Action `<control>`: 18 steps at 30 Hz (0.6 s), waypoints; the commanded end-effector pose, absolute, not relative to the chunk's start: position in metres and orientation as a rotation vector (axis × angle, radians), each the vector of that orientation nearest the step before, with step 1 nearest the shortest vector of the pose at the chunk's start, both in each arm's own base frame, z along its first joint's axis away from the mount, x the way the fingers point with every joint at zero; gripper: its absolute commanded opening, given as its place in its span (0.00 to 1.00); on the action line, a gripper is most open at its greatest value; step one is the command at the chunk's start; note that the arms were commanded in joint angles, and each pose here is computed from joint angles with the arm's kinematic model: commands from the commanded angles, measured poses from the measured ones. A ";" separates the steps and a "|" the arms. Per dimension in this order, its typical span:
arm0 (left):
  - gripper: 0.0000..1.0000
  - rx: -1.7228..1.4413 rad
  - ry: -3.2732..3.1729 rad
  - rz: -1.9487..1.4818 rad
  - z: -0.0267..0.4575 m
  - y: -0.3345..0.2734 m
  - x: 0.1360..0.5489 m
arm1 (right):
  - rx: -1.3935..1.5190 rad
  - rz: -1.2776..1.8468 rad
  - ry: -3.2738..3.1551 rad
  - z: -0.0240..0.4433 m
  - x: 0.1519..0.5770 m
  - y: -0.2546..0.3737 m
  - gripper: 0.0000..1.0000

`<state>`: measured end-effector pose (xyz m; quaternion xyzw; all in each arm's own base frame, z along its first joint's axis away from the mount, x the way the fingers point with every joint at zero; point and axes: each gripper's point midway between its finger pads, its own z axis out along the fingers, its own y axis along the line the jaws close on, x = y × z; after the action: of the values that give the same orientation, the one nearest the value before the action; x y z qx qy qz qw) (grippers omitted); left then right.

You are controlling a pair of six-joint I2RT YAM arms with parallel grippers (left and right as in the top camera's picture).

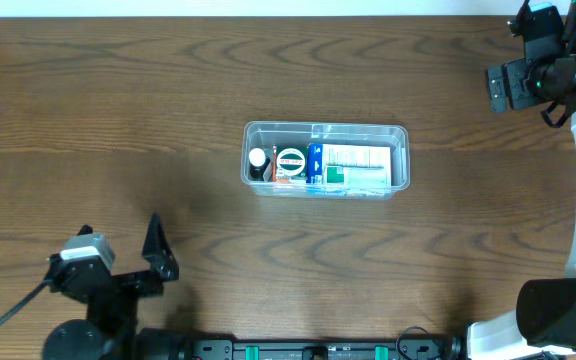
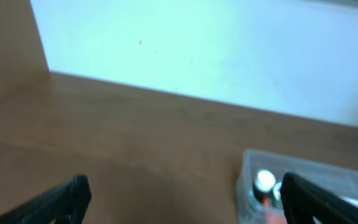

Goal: Pack container

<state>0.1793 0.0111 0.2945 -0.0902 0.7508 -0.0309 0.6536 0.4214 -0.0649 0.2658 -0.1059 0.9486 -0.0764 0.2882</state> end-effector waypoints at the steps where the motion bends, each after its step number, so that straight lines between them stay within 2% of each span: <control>1: 0.98 -0.197 1.661 -0.044 0.273 0.014 0.190 | -0.267 -0.202 2.531 0.267 0.421 -0.066 0.99; 9: 0.98 -0.165 1.506 -0.095 0.247 0.008 0.224 | -0.267 -0.202 2.531 0.267 0.421 -0.066 0.99; 18: 0.98 -0.175 1.442 -0.084 0.230 0.013 0.237 | -0.267 -0.202 2.531 0.267 0.421 -0.066 0.99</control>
<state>0.2359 0.0139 0.2332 -0.0872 0.6598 -0.0381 0.7454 0.4214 -0.0649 0.2658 -0.1059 0.9486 -0.0764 0.2882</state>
